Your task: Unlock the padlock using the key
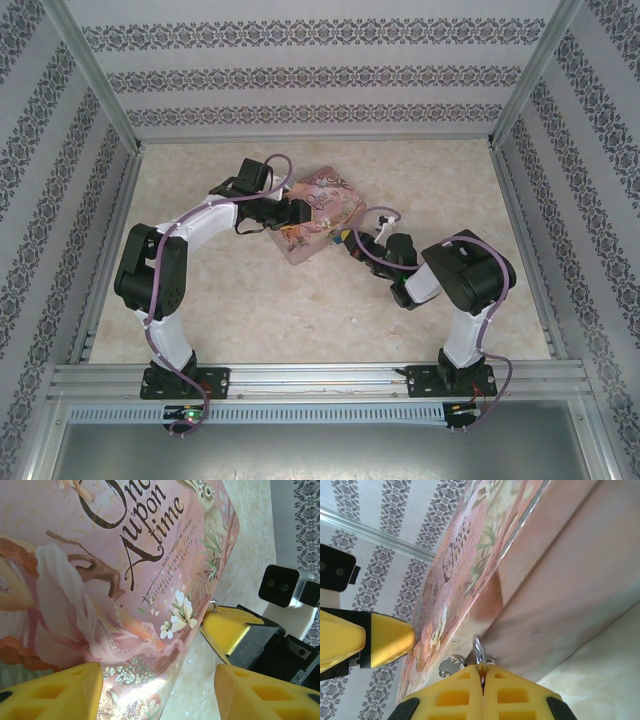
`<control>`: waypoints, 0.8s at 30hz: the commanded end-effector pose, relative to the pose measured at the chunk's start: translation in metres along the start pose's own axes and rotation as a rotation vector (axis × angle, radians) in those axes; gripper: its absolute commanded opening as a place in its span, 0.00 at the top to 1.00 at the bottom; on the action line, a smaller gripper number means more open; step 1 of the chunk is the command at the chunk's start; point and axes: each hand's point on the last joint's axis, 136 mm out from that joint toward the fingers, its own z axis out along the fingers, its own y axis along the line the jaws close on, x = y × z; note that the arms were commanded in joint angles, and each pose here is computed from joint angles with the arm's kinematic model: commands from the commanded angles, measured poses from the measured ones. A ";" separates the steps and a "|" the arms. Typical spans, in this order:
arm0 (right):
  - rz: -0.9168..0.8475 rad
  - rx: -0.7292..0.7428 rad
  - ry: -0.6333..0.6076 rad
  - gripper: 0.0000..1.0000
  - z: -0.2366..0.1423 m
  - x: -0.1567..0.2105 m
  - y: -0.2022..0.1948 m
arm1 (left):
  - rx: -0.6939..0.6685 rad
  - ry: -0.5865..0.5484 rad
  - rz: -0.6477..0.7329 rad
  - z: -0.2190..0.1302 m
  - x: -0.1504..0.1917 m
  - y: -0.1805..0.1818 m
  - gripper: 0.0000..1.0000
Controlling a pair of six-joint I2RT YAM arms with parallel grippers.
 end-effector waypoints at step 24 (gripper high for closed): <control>-0.179 0.050 -0.047 1.00 -0.051 -0.036 0.034 | -0.063 -0.134 0.096 -0.049 -0.004 -0.024 0.35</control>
